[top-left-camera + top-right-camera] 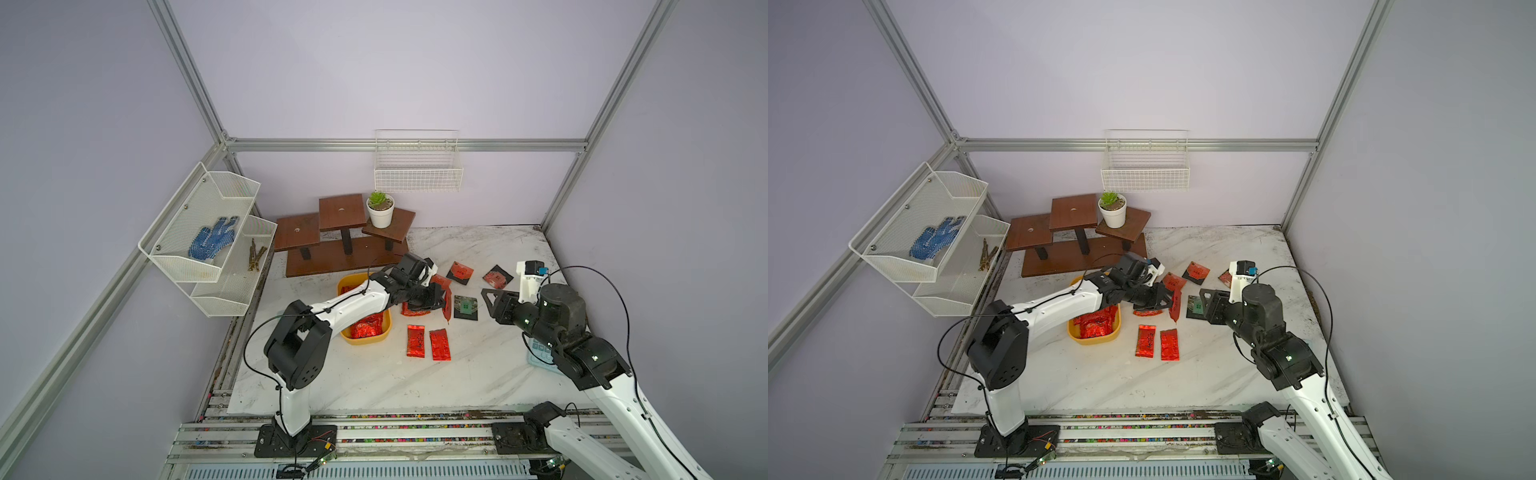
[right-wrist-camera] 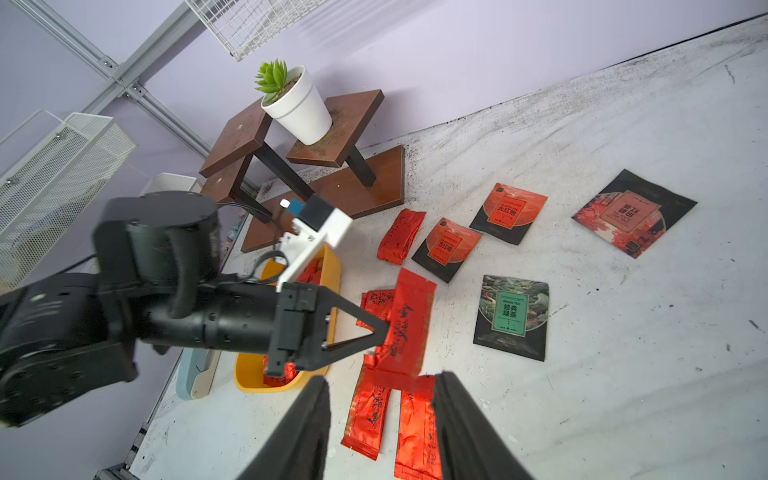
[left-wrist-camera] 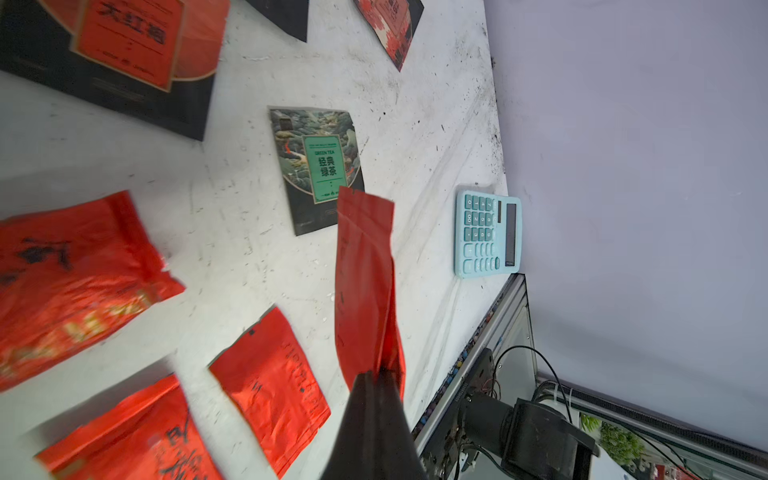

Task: Take the tea bags out of the storage box
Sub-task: Place the tea bag at the center of the board.

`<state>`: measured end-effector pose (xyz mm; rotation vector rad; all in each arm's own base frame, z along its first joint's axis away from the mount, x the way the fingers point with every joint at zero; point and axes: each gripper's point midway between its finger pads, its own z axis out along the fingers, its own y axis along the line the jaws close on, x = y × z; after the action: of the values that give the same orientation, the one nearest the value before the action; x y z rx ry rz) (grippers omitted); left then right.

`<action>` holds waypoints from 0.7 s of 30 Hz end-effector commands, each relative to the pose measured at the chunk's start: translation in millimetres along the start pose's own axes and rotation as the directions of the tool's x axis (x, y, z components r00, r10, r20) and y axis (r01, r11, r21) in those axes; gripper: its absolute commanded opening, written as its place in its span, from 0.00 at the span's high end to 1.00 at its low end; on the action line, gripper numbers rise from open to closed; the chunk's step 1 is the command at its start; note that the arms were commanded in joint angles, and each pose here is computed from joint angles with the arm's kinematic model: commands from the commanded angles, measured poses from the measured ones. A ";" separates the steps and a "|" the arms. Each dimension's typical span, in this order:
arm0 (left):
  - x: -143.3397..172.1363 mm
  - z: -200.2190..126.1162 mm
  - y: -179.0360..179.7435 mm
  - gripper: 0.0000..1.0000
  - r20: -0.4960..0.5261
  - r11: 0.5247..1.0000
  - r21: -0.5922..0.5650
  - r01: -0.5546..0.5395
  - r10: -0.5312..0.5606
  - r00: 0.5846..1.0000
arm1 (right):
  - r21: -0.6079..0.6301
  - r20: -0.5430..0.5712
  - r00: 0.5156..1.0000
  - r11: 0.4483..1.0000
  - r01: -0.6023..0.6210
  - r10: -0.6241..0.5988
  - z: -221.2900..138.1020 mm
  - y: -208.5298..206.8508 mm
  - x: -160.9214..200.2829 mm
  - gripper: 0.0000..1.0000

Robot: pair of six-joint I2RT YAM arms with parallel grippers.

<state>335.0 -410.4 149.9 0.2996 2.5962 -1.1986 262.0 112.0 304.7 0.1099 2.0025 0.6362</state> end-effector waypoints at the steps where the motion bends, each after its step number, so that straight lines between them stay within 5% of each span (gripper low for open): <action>1: -27.6 13.2 -43.0 1.00 0.063 0.990 0.130 -0.048 0.040 0.997 | -0.017 0.030 0.999 1.000 -0.023 0.024 -17.5 7.1 -13.1 0.53; 21: -44.1 147.7 -54.5 1.00 0.006 0.974 0.225 -0.033 0.033 0.999 | -0.021 0.038 0.999 1.000 -0.022 0.023 -38.7 8.5 -13.7 0.52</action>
<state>381.0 -549.7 91.4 0.3719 2.5067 -1.4105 237.7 102.0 338.0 0.1212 1.9479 0.6658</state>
